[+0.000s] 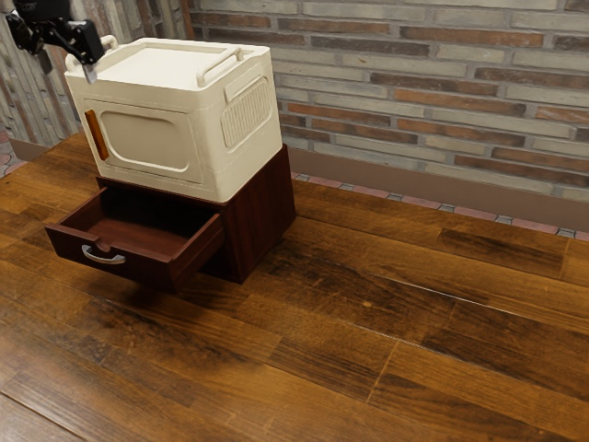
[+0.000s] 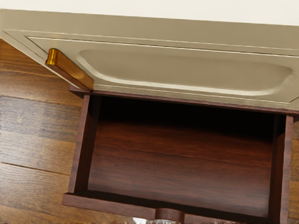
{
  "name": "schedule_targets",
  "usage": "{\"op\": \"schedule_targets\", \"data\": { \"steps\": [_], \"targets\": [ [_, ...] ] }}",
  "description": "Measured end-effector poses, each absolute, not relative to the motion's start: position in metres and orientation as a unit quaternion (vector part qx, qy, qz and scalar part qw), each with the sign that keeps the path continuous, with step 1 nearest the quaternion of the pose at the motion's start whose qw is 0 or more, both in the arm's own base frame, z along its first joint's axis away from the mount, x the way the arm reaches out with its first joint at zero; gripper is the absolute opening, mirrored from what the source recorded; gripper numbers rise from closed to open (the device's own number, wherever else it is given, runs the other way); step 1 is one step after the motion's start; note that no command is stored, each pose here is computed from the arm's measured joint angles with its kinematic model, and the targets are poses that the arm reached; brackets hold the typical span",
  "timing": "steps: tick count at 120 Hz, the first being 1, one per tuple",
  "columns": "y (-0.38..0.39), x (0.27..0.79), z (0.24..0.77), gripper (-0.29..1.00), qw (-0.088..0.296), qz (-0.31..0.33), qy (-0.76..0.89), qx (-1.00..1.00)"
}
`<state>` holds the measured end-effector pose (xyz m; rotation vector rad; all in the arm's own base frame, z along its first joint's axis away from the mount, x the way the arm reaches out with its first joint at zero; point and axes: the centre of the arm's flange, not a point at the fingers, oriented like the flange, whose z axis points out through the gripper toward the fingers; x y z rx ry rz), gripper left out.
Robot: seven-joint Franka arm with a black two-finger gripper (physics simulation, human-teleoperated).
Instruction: Push the drawer handle with one arm to close the drawer
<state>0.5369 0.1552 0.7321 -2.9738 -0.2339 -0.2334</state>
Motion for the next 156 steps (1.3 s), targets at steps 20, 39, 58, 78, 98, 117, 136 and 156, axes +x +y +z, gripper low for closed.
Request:
{"op": "schedule_targets", "data": {
  "steps": [20,39,58,78,98,117,136,156],
  "targets": [
    [0.166,0.531,0.736,0.68,0.075,-0.079,-0.08,-0.991],
    [0.14,0.444,0.859,0.68,0.069,-0.196,-0.056,-0.976],
    [0.098,0.457,0.85,0.68,0.065,-0.183,-0.013,-0.981],
    [0.111,0.431,0.72,0.68,0.002,-0.077,-0.006,-0.997],
    [0.11,0.318,0.561,0.68,-0.017,-0.033,-0.053,-0.998],
    [0.115,0.307,0.442,0.68,-0.032,0.035,-0.097,-0.994],
    [0.141,0.351,0.39,0.68,-0.025,0.04,-0.12,-0.992],
    [0.182,0.399,0.376,0.68,0.001,0.007,-0.13,-0.992]
  ]
}}
